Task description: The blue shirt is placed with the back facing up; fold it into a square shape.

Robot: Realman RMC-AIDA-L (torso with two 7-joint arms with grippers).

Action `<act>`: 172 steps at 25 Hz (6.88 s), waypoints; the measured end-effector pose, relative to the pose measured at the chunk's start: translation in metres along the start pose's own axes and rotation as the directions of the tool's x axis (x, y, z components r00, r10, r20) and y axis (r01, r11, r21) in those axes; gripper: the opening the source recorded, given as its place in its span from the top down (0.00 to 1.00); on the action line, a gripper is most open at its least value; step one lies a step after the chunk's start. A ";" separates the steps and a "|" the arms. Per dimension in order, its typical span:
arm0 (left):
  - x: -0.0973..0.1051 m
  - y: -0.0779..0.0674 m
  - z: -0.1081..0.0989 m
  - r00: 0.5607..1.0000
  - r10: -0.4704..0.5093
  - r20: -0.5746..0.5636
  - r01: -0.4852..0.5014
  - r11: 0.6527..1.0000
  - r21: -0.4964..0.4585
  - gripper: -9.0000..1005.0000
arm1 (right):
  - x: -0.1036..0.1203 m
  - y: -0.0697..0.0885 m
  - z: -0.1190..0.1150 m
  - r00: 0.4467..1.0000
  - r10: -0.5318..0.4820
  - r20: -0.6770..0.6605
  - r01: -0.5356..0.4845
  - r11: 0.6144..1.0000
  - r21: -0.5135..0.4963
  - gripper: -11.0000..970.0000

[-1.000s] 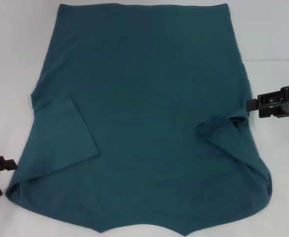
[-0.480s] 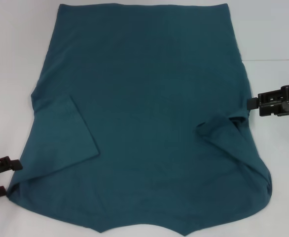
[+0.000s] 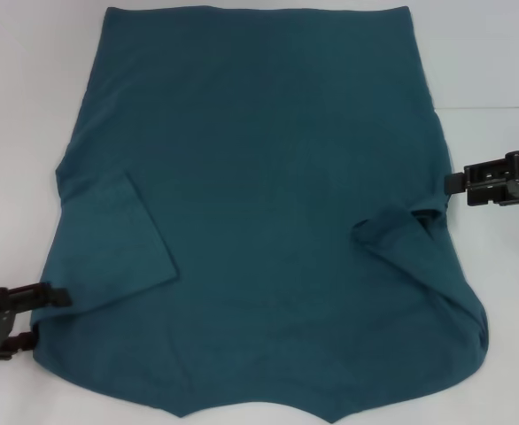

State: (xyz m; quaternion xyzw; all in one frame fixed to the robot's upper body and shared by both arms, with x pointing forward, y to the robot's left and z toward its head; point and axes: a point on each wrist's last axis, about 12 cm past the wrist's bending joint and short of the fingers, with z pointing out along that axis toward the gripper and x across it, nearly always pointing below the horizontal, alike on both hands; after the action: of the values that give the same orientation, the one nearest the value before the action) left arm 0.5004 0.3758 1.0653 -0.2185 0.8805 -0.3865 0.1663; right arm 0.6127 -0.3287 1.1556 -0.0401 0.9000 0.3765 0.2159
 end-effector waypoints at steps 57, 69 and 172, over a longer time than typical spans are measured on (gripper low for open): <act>-0.015 -0.024 0.018 0.996 0.085 -0.028 -0.084 0.996 0.027 0.97 | 0.059 -0.047 -0.052 0.989 -0.012 -0.150 0.023 0.998 0.067 0.44; -0.012 -0.023 0.021 0.996 0.086 -0.038 -0.085 0.996 0.033 0.97 | 0.059 -0.037 -0.011 0.966 -0.072 -0.248 0.101 0.989 0.105 0.45; -0.075 -0.105 0.060 0.962 0.270 0.050 -0.270 0.963 -0.007 0.96 | 0.006 -0.023 0.013 0.990 0.032 0.136 -0.044 0.995 0.090 0.93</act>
State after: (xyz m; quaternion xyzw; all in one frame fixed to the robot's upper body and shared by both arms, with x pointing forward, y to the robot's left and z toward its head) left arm 0.6190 0.3143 1.1152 -0.1063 0.8976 -0.3545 0.2394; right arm 0.6173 -0.3352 1.1301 0.0126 0.9004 0.3403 0.2707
